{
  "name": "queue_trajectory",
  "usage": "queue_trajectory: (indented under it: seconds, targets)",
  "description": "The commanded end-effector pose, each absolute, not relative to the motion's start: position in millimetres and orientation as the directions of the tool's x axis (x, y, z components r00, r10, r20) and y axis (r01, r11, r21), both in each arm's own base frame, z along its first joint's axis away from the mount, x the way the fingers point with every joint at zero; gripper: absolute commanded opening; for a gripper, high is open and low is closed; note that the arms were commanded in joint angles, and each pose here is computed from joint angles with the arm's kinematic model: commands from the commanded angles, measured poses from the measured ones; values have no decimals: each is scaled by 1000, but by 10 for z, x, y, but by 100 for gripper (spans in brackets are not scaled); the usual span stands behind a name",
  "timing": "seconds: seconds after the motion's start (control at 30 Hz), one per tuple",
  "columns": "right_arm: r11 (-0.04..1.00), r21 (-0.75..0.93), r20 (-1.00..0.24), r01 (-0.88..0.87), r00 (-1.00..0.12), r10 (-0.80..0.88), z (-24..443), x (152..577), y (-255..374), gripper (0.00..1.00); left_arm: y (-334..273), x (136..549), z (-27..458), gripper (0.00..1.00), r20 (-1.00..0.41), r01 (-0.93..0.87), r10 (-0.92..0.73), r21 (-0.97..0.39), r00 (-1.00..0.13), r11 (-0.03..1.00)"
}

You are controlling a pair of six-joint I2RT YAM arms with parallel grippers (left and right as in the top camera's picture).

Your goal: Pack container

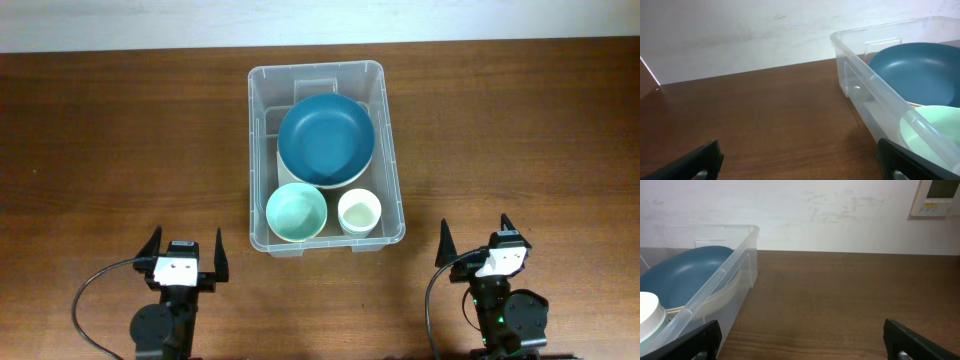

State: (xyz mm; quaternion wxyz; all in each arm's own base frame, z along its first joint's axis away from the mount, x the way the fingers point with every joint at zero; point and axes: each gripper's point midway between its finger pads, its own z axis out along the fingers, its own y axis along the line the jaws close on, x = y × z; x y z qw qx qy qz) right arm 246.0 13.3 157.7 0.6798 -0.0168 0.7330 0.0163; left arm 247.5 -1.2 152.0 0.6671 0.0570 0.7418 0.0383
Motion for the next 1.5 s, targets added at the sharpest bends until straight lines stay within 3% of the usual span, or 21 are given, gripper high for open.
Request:
queue_trajectory:
  seconds: [0.0, 0.23, 0.43, 1.47]
  targets:
    - [999, 3, -997, -50, -78, -1, 1559, 2457, 135, 99, -57, 2467, 1534, 100, -984, 56, 156, 152, -84, 987]
    - [999, 3, -997, -50, -78, -1, 1559, 2457, 135, 99, -49, 2459, 1579, 100, -986, 49, 155, 152, -65, 987]
    - [999, 3, -997, -50, -78, -1, 1559, 2457, 135, 99, 24, 2460, 1569, 100, -995, 1, 70, 70, -76, 998]
    - [999, 3, -997, -50, -78, -1, 1559, 2457, 135, 99, 2, 2459, 1572, 100, -995, 13, 66, 66, -75, 998]
